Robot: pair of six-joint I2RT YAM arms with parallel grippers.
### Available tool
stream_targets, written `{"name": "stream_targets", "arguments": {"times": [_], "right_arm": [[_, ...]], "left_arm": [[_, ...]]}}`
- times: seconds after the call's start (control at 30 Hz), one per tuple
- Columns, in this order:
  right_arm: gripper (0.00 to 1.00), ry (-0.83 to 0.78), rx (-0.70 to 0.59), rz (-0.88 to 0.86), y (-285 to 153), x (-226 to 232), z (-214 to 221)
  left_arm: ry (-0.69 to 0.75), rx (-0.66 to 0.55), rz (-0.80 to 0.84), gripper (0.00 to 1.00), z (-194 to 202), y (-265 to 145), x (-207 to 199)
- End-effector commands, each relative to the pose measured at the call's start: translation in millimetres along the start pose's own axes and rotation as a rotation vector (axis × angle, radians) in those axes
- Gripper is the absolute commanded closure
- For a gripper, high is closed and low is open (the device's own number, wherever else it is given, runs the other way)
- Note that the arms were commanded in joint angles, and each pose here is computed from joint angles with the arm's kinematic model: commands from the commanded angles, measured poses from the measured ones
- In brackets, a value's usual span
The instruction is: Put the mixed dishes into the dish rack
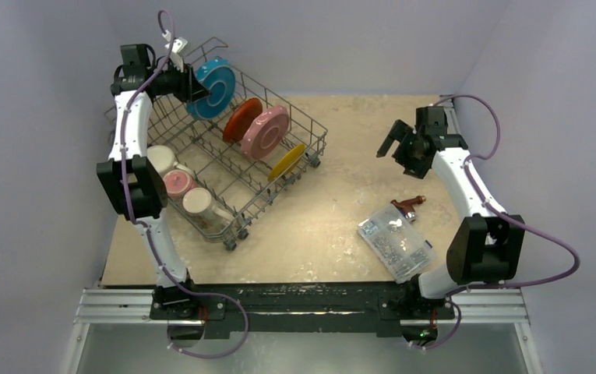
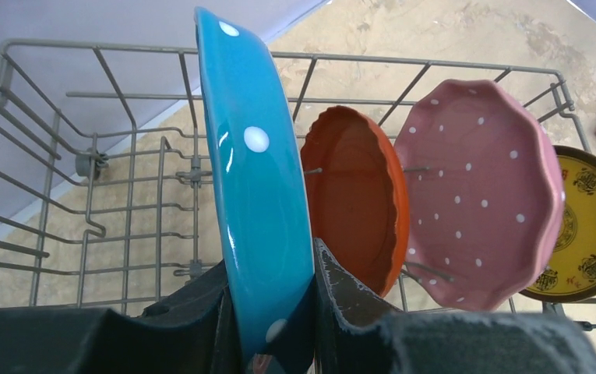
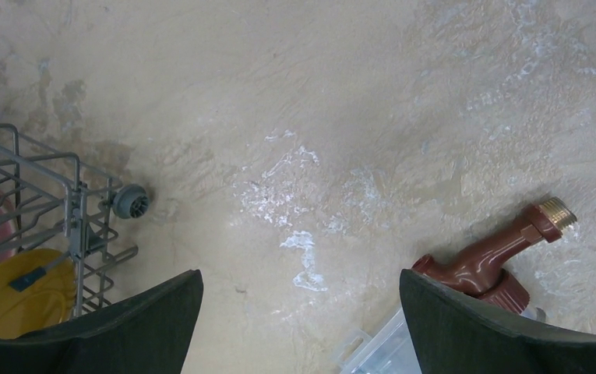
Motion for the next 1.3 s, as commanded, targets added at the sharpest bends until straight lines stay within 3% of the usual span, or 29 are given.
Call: {"name": "stream_targets", "arguments": {"times": [0.0, 0.63, 0.77, 0.93, 1.27], "right_arm": [[0.01, -0.011, -0.015, -0.043, -5.9, 12.8, -6.1], [0.01, -0.024, 0.009, -0.047, 1.2, 19.1, 0.0], [0.01, -0.025, 0.023, -0.055, 2.5, 21.2, 3.8], [0.01, -0.033, 0.027, -0.068, 0.1, 23.9, 5.9], [0.01, -0.049, 0.022, -0.107, -12.5, 28.5, 8.3]], "left_arm": [[0.183, -0.137, 0.022, 1.0, -39.9, -12.0, 7.3], [0.071, -0.096, 0.021, 1.0, 7.8, 20.0, 28.0], [0.02, -0.083, -0.018, 0.84, 13.9, 24.1, 34.9], [-0.003, -0.084, -0.028, 0.55, 10.7, 22.7, 33.7], [0.0, -0.089, -0.075, 0.39, -23.0, -2.7, 17.0]]}}
Point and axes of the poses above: each gripper's point midway between its finger pads, its own y axis out along the fingers, its own x axis along the line the jaws close on, z = x × y, the point moved 8 cm from there along -y, back along the fingers, and after that the axes turned 13 degrees about y, right-handed, at the moved point
